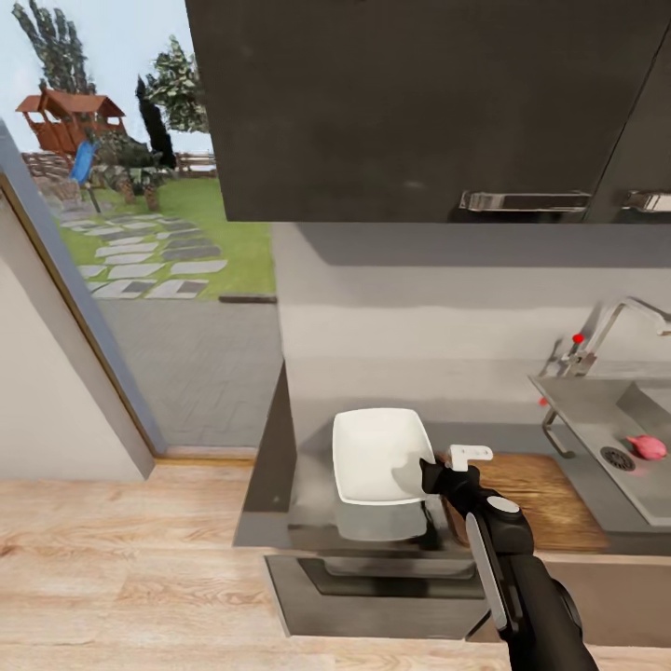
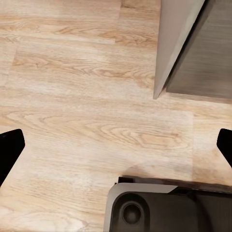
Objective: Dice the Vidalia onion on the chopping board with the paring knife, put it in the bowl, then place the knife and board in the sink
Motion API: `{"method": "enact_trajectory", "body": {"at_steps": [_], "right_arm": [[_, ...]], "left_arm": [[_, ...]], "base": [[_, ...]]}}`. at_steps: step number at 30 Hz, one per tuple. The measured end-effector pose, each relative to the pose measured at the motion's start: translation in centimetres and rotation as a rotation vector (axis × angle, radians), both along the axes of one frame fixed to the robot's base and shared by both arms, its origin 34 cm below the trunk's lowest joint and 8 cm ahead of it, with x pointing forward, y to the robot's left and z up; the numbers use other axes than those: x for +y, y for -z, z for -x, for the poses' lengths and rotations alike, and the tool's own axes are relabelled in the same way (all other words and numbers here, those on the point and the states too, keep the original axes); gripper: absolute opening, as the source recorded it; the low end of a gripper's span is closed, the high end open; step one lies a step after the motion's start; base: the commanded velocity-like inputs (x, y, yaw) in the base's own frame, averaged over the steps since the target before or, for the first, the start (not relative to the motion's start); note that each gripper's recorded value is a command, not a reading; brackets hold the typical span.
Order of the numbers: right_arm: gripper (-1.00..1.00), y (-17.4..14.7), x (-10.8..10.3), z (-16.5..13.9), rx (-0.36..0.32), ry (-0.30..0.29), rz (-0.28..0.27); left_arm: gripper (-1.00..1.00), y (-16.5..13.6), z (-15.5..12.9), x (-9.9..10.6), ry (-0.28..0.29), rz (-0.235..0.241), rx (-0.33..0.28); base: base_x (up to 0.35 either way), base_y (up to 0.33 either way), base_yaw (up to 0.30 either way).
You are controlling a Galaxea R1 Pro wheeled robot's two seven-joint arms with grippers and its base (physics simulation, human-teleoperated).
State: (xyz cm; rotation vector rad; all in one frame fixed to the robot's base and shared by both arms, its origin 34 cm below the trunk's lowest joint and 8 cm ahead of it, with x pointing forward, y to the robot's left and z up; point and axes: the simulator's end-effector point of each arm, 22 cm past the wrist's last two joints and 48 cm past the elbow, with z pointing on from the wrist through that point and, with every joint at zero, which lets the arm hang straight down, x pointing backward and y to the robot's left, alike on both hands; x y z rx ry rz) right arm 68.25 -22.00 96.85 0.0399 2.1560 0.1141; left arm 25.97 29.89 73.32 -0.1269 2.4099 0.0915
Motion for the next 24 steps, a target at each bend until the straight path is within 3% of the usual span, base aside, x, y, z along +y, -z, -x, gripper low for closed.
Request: {"method": "enact_trajectory", "body": {"at_steps": [13, 24], "right_arm": [[-1.00, -1.2, 0.0, 0.0, -0.021, 0.000, 0.000], [-1.00, -2.2, 0.0, -0.1, -0.038, 0.000, 0.000]], "left_arm": [[1.00, -0.3, -0.5, 0.0, 0.000, 0.000, -0.021], [1.00, -0.6, -1.0, 0.0, 0.000, 0.000, -0.038]], "base": [[0.017, 0.249, 0.000], [0.175, 0.239, 0.000]]}}
